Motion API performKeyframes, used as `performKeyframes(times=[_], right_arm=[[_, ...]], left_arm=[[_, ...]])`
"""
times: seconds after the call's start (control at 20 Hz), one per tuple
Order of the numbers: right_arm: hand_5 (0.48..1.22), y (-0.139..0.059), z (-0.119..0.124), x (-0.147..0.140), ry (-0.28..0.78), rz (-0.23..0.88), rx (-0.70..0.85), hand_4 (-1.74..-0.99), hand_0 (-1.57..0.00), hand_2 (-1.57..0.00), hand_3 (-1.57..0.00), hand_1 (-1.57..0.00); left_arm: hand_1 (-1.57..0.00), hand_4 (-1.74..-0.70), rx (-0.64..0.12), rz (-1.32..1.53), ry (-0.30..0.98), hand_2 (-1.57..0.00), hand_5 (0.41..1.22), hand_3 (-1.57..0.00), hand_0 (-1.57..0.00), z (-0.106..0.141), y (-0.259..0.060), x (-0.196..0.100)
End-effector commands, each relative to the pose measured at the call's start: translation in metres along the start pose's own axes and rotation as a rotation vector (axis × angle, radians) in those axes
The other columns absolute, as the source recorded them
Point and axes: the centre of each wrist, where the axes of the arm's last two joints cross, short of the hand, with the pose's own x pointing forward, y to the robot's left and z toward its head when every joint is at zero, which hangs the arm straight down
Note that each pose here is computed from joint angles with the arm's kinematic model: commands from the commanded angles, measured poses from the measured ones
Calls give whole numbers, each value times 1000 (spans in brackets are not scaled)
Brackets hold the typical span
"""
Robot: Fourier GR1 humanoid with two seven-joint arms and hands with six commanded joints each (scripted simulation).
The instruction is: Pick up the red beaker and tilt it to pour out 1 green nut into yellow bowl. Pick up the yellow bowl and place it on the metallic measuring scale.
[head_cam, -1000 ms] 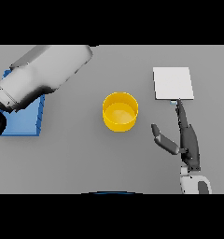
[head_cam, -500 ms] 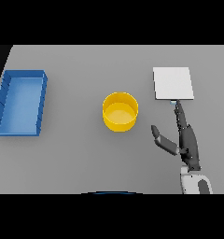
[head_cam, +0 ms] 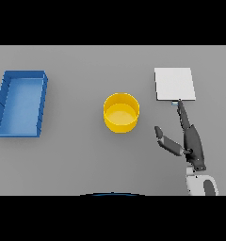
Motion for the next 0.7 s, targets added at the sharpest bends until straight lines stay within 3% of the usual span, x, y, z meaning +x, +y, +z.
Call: performKeyframes(times=[0.0,0.3,0.5,0.65], right_arm=[[641,1,1,1,-10,2,4,-1212,1,1,1,1],[664,8,-2,3,8,7,17,-1217,1,1,1,1],[666,6,-3,1,1,6,15,-1217,1,1,1,1],[665,2,-3,2,1,13,9,-1207,1,1,1,1]], left_arm=[[-1571,-1741,10,20,35,-1570,1221,-1457,-1571,8,-5,-9],[-1571,-1741,-3,104,170,-1571,1221,-1449,-1571,54,-44,-57],[-1571,-1741,-11,132,231,-1571,1221,-1509,-1571,67,-58,-76],[-1571,-1741,-32,138,259,-1571,1117,-1539,-1571,74,-72,-79]])
